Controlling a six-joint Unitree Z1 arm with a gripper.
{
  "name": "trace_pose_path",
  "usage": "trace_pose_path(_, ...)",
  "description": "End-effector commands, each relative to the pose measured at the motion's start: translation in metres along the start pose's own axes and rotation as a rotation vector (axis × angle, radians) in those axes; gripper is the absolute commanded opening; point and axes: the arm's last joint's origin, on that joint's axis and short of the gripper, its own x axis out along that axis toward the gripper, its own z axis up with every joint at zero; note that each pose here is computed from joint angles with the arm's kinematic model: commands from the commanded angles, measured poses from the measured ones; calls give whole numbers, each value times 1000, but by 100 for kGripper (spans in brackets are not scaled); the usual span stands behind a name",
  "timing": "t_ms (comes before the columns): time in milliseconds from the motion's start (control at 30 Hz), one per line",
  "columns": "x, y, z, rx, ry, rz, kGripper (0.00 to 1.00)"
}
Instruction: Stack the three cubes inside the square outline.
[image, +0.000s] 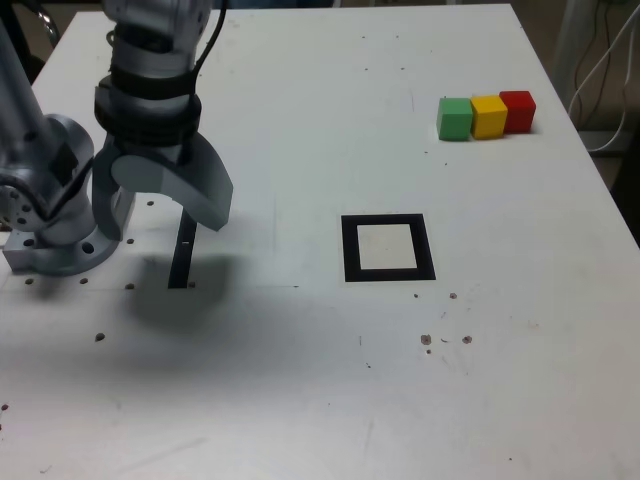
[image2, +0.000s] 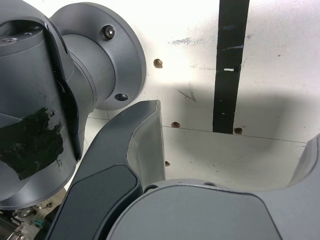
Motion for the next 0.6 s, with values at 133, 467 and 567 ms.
trace_pose_path(133, 0, 0, -1, 0, -1, -3, 99)
trace_pose_path(467, 0, 0, -1, 0, -1, -5, 99)
trace_pose_path(567, 0, 0, 0, 0, -4, -6, 99)
